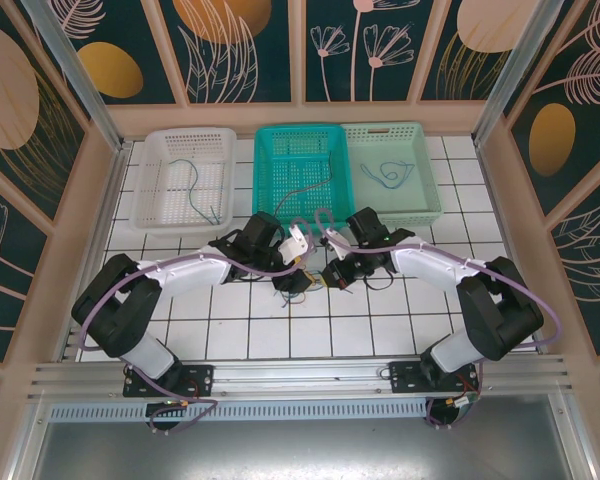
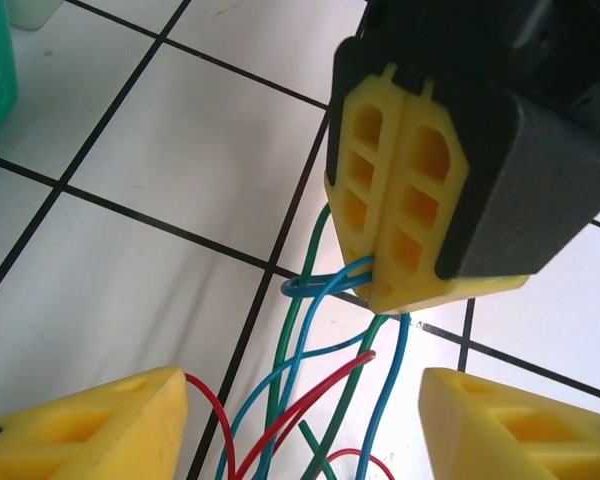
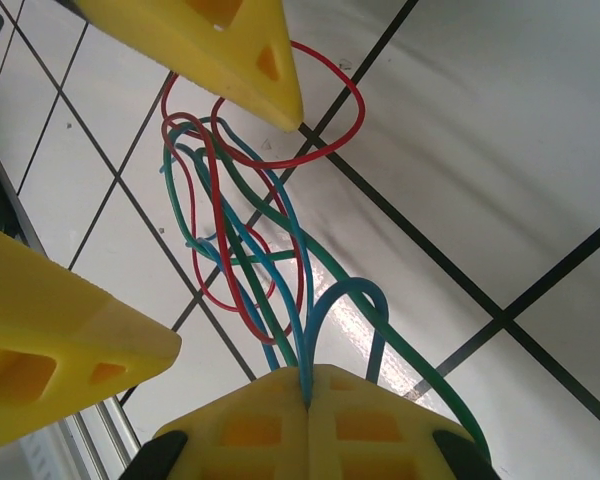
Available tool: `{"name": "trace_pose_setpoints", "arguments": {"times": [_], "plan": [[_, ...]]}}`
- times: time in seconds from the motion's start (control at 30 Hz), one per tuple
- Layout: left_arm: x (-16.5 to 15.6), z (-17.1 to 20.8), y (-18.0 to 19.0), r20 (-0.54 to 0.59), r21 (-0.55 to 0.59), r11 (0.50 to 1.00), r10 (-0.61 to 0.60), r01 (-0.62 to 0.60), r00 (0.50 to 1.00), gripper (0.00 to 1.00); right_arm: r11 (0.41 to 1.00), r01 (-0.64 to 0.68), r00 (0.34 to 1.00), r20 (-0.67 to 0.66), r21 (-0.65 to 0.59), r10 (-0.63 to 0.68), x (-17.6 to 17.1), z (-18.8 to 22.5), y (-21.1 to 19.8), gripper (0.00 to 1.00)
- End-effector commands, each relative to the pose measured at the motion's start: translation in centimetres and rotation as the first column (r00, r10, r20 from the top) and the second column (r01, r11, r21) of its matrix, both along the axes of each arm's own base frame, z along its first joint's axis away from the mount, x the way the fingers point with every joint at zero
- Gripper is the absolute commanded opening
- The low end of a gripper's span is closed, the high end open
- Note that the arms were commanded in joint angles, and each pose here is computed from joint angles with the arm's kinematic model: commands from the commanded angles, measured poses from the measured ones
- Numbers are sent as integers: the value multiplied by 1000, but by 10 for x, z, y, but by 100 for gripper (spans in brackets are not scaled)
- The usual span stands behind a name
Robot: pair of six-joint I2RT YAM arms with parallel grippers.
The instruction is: Untangle the cables
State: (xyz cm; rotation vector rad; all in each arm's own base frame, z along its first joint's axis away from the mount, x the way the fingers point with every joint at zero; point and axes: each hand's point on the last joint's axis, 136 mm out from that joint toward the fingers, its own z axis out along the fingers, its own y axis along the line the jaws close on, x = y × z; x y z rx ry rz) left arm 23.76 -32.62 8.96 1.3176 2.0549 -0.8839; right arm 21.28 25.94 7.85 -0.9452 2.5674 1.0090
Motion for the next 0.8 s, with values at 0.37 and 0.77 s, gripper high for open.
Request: {"name": "trace_pose_setpoints", "arguments": {"times": [0.37, 0.77], "plan": [[1, -5, -8, 17, -7, 1000, 4, -4, 1000, 19, 999, -5, 1000, -14, 34, 6, 2, 9, -2, 0], [28, 2, 8, 91, 27, 979, 199, -202, 976, 6, 998, 58, 998, -1, -19, -58, 6, 3, -12, 0]]}}
